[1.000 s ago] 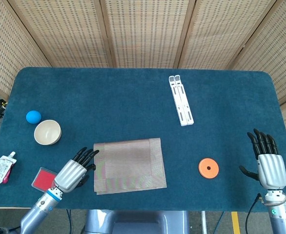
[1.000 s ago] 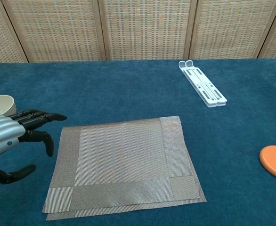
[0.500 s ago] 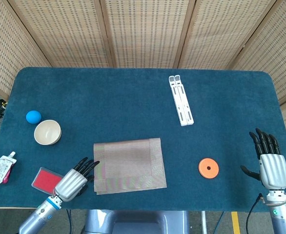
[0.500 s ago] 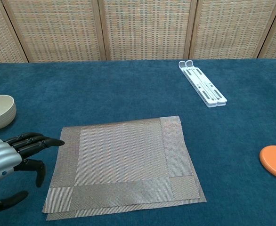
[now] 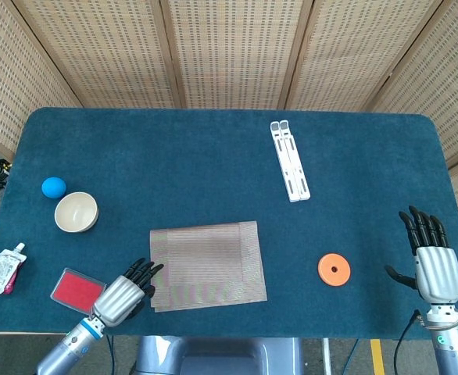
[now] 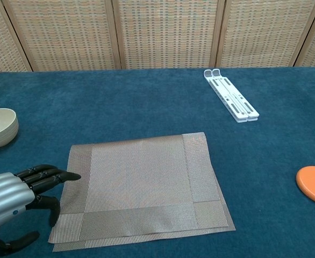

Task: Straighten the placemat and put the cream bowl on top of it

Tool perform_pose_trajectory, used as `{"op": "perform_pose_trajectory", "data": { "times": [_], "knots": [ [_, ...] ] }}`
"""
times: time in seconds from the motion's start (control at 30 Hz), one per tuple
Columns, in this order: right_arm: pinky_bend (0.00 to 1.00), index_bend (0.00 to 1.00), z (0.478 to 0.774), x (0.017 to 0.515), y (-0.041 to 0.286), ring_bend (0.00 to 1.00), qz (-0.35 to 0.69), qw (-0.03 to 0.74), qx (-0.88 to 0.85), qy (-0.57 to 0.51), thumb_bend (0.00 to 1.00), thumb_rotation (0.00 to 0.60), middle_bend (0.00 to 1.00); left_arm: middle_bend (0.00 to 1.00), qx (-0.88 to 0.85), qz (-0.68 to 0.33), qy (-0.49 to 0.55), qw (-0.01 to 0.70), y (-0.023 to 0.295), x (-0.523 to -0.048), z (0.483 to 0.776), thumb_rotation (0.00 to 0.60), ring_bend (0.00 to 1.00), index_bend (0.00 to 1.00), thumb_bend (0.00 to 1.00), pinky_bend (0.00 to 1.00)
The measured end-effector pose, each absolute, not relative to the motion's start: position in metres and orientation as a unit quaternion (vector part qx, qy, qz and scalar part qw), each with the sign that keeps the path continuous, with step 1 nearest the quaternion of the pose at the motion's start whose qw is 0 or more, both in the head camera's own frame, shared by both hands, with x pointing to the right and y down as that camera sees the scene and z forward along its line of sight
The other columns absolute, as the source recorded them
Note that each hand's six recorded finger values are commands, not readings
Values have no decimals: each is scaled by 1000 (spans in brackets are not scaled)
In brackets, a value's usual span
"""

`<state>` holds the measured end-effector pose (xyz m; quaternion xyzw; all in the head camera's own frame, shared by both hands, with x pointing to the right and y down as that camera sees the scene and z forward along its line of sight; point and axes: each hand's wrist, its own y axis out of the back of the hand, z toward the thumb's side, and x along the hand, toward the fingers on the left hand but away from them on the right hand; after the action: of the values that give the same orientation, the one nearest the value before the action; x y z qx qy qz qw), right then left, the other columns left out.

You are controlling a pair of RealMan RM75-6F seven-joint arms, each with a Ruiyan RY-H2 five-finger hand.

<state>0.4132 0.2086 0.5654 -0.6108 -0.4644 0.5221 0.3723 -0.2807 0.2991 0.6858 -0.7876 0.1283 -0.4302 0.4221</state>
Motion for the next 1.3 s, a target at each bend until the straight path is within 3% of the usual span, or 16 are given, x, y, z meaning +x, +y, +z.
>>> {"op": "perform_pose_trajectory", "data": {
  "times": [0.7, 1.3],
  "knots": [
    [0, 0, 563, 415, 208, 0, 521, 369, -611, -468, 123, 600, 0, 0, -793, -423, 114, 424, 308, -267, 692, 600, 0, 454, 454, 0],
    [0, 0, 562, 414, 208, 0, 518, 367, -614, -469, 123, 600, 0, 0, -791, -410, 122, 438, 311, -258, 696, 600, 0, 556, 465, 0]
  ]
}}
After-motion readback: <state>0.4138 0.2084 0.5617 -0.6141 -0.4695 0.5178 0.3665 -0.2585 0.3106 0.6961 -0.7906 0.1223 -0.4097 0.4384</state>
